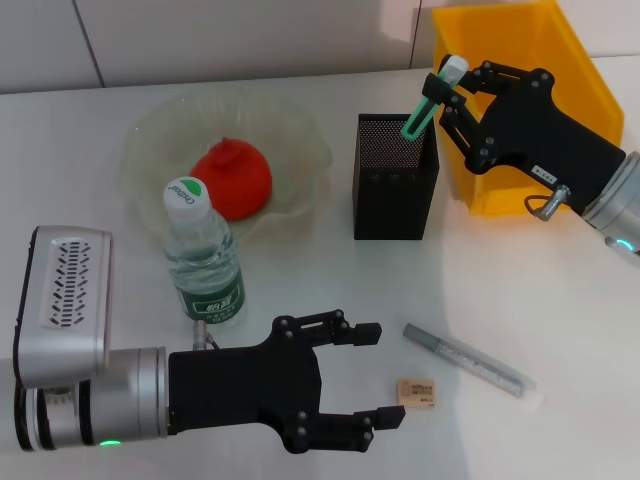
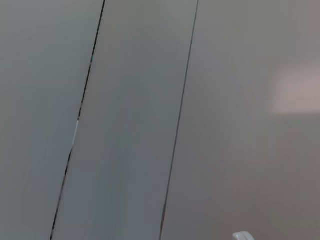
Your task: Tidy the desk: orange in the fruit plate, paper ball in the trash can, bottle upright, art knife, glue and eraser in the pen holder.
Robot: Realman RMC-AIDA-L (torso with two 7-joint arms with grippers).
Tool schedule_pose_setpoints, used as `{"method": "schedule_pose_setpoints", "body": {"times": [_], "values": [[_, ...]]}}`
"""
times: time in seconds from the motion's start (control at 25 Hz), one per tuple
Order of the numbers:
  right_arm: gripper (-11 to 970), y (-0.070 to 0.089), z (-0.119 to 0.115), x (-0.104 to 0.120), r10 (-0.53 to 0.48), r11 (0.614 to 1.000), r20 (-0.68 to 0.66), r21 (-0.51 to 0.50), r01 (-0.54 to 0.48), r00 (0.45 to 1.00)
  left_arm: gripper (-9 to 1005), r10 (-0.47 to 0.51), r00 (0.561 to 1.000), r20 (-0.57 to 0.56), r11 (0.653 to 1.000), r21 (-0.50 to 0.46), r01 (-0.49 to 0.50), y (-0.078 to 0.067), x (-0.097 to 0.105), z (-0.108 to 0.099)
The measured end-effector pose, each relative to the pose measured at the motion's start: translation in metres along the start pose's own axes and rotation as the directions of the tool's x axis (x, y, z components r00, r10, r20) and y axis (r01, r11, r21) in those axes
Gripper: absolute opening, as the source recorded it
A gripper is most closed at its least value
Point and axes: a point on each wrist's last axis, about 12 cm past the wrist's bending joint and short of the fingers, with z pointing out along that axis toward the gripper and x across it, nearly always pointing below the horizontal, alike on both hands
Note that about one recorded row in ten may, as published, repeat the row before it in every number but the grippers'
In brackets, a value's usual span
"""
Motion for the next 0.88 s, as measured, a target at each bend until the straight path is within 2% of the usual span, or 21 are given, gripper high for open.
{"method": "schedule_pose_setpoints", "body": {"times": [0.56, 0.88], "values": [[172, -0.003, 0.017, 0.012, 0.017, 1.0, -0.104, 0.015, -0.015, 0.994, 802, -0.003, 1.0, -0.002, 1.0, 0.003, 0.003, -0.001, 0.001, 0.0], [189, -0.002, 0.013, 0.018, 0.042, 0.998, -0.135, 0.058, -0.035, 0.99, 802, -0.005, 1.0, -0.003, 1.0, 0.002, 0.005, 0.0, 0.001, 0.0]]}}
